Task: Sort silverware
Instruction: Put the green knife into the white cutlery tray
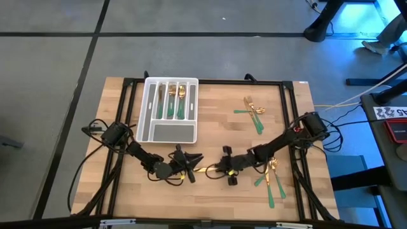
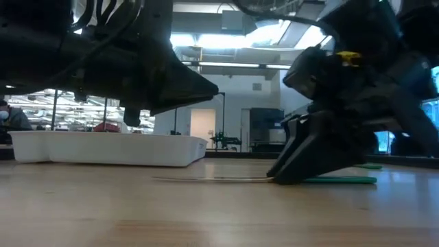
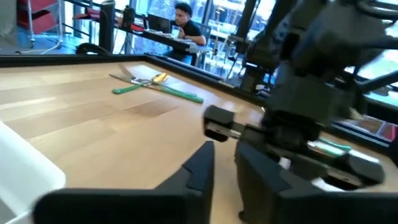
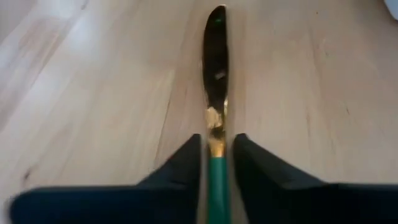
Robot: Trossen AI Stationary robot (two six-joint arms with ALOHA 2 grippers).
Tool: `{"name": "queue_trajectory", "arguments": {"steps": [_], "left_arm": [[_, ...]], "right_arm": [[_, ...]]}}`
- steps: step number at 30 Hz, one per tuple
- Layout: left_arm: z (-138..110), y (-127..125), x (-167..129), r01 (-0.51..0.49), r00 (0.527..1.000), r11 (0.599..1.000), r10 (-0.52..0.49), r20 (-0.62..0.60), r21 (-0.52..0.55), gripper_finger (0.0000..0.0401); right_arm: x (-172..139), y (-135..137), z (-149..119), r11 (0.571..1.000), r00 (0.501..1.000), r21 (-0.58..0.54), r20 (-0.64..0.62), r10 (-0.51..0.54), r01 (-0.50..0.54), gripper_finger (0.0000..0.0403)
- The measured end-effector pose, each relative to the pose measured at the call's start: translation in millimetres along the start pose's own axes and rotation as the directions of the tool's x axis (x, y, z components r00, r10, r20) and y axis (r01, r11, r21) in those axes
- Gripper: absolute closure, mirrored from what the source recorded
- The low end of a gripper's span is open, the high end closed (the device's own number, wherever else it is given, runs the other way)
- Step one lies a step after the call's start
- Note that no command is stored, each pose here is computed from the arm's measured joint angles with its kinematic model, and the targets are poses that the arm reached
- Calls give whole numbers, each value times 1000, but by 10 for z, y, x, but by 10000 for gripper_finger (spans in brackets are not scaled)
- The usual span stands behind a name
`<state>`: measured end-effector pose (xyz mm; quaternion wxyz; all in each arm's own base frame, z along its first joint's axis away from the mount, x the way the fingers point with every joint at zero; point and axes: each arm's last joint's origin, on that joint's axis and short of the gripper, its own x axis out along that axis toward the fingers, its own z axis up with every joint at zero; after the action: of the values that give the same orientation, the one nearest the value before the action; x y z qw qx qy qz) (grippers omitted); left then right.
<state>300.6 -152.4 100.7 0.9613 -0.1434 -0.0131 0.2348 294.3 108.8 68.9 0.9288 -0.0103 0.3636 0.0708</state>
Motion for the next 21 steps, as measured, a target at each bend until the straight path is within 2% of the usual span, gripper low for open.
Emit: {"name": "queue_trajectory", "arguments": {"steps": [2,4,6,9,14,21], "left_arm": [[0,-2,0,7,1000,1000,-7,-2,2,309],[-3,-1,0,6,1000,1000,-6,-4,22,277],[-4,-7,-9,9,1000,998,-9,-4,55,250],[-25,-30,-49,21,1000,991,-19,-15,131,219],[-109,-69,-165,26,998,983,-16,-54,180,184],[-366,80,-235,-25,974,977,72,-216,211,164]], "right_arm": [[31,-44,-35,1000,1000,27,-5,8,-8,366],[31,-89,-72,998,1000,63,-4,14,-13,385],[14,-148,-110,993,1000,118,21,23,-25,381],[-68,-215,-242,987,992,153,123,32,-51,375],[-273,-313,-462,973,968,229,241,-72,15,401],[-312,-324,-495,965,960,258,257,-108,39,401]]}}
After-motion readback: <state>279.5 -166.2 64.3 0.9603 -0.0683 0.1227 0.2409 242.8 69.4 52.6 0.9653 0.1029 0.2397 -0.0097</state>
